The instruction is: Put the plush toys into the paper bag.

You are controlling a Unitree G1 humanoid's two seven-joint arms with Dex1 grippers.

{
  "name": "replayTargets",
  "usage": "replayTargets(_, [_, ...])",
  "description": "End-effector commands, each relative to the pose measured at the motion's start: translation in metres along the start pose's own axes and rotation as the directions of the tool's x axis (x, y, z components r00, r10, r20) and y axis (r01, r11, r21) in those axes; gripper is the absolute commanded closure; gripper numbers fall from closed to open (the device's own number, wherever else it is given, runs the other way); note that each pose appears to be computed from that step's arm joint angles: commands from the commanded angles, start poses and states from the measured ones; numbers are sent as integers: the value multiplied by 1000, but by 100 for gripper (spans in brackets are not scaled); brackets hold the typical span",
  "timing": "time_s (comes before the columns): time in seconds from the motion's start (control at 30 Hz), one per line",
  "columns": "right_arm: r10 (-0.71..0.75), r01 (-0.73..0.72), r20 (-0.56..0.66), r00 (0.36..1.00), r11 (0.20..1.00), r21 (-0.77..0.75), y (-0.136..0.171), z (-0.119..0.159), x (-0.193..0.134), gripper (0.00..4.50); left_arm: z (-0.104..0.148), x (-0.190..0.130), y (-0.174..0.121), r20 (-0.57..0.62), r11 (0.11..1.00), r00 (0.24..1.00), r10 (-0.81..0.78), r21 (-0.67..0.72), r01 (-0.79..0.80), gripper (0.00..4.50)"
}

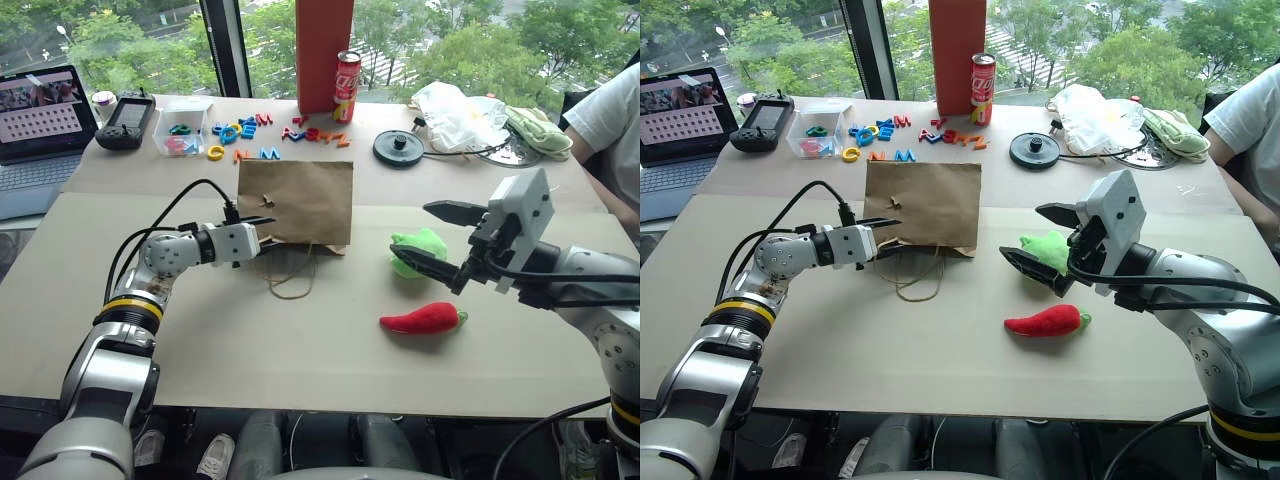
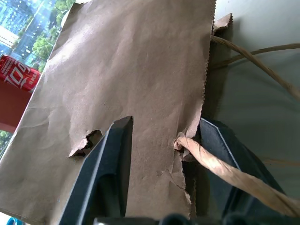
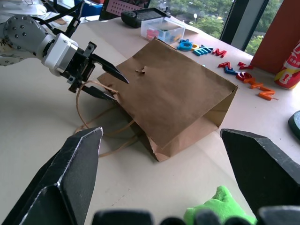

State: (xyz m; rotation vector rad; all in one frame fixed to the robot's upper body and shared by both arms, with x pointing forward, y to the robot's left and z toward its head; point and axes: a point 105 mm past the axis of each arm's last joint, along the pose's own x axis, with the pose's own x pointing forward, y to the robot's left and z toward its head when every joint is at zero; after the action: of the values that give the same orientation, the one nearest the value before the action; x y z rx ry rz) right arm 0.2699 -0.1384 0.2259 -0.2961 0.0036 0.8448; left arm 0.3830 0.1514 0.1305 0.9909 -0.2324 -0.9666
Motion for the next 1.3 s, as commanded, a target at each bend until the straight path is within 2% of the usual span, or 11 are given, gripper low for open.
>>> replayTargets(0.03, [-19,19,6,1000,1000,-6,0,6,-4,0,11,1,13,40,999,999,23,37,-24,402])
replayTargets(0.07, [-22,22,-1,1000,1000,-3,0,4,-4,0,10,2,13,39,999,999,22,35,-23,435])
replayTargets(0.1, [-25,25,-7,1000,1000,2,-1,3,-5,0,10,2,12,34,999,999,16,40,-17,443])
replayTargets(0.27, [-35,36,-40,999,999,9,-1,-3,-5,0,13,4,15,42,999,999,24,48,-26,443])
replayTargets(0.47, [-40,41,-54,998,999,12,-2,-8,-3,0,31,-1,24,115,999,993,24,38,-29,443])
replayTargets(0.6, [-39,41,-65,997,999,21,2,-13,-1,0,47,-14,26,168,999,985,36,-36,-31,443])
replayTargets(0.73, [-30,33,-55,998,998,53,11,-16,7,0,55,-27,20,155,992,987,50,-124,-31,443])
replayTargets(0.9, [-55,69,-103,993,988,140,23,-35,36,0,64,-29,21,149,972,983,107,-226,-71,443])
replayTargets(1.07, [-87,112,-151,985,981,161,28,-49,51,138,66,-30,22,132,961,982,134,-260,-96,450])
replayTargets(1.3, [-144,175,-162,976,965,196,40,-59,88,382,74,-27,21,146,943,977,157,-316,-104,450])
